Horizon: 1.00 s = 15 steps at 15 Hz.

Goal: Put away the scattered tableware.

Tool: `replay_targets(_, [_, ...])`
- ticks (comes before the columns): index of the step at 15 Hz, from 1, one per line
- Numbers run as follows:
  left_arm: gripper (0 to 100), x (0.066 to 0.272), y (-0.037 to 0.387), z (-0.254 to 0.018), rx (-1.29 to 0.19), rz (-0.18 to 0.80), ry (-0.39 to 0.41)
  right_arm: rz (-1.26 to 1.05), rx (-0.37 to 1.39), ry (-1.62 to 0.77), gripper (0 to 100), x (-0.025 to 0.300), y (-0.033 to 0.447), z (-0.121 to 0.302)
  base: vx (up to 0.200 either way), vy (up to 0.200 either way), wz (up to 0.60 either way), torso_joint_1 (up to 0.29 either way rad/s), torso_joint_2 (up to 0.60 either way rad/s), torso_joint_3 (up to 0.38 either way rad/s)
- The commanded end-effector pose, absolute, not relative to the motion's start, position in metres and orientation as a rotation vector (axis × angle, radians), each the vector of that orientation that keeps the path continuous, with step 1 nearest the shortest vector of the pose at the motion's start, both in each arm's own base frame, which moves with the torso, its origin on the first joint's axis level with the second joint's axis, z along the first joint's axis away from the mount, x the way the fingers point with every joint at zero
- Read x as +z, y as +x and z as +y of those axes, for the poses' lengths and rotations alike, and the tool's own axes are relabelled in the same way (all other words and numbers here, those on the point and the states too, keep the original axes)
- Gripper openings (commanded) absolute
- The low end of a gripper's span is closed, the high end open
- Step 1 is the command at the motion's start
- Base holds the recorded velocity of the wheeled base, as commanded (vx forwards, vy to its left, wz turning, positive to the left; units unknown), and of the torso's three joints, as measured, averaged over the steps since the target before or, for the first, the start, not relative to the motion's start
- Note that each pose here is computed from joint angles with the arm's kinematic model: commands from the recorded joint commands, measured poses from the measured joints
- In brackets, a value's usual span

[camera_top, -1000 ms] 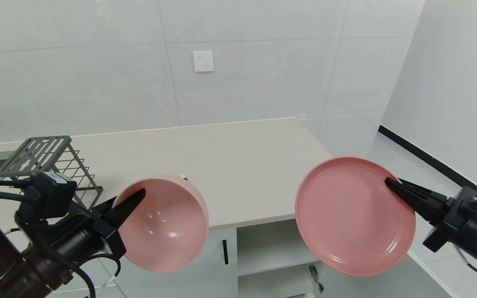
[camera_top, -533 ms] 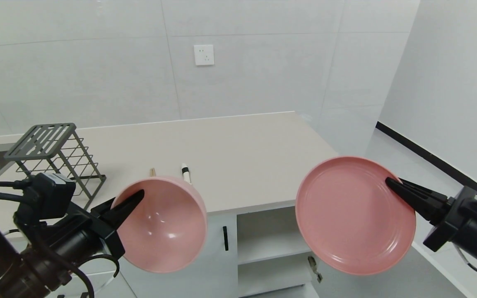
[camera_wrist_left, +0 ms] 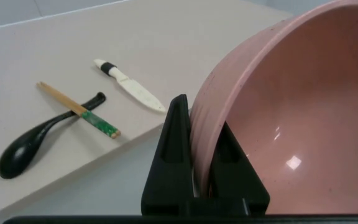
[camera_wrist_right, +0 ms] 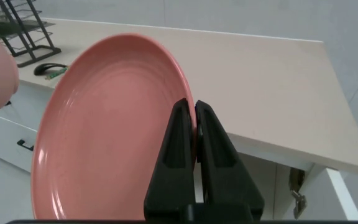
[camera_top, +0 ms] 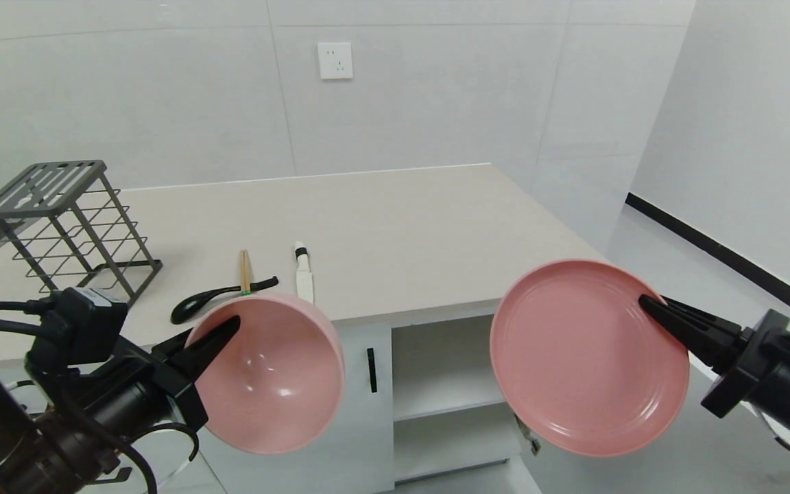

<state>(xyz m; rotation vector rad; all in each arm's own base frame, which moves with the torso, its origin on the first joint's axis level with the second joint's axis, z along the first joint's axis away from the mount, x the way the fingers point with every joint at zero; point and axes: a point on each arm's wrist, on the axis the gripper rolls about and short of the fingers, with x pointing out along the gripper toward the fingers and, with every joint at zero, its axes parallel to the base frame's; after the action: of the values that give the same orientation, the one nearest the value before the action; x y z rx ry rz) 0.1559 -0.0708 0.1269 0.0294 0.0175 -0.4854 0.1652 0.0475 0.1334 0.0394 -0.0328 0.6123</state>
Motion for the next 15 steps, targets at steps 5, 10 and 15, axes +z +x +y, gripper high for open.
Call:
replay_targets(5, [0,0.1219,0.1586,-0.0720,-0.485,0.050,0.036,-0.022,0.611,0.040,0,0.1315,0.1667,0.0479,0.000,0.000,0.00,-0.269,0.52,0.253])
replay_targets(10, [0,0.1205,0.1593,-0.0723,-0.485,0.059,0.037,-0.022,0.614,0.040,0,0.1315,0.1666,0.0482,0.000,0.000,0.00,-0.255,0.49,0.238])
replay_targets(15, [0,0.1169,0.1612,-0.0731,-0.486,0.081,0.041,-0.017,0.613,0.041,0,0.1307,0.1672,0.0483,0.000,0.000,0.00,-0.252,0.45,0.201])
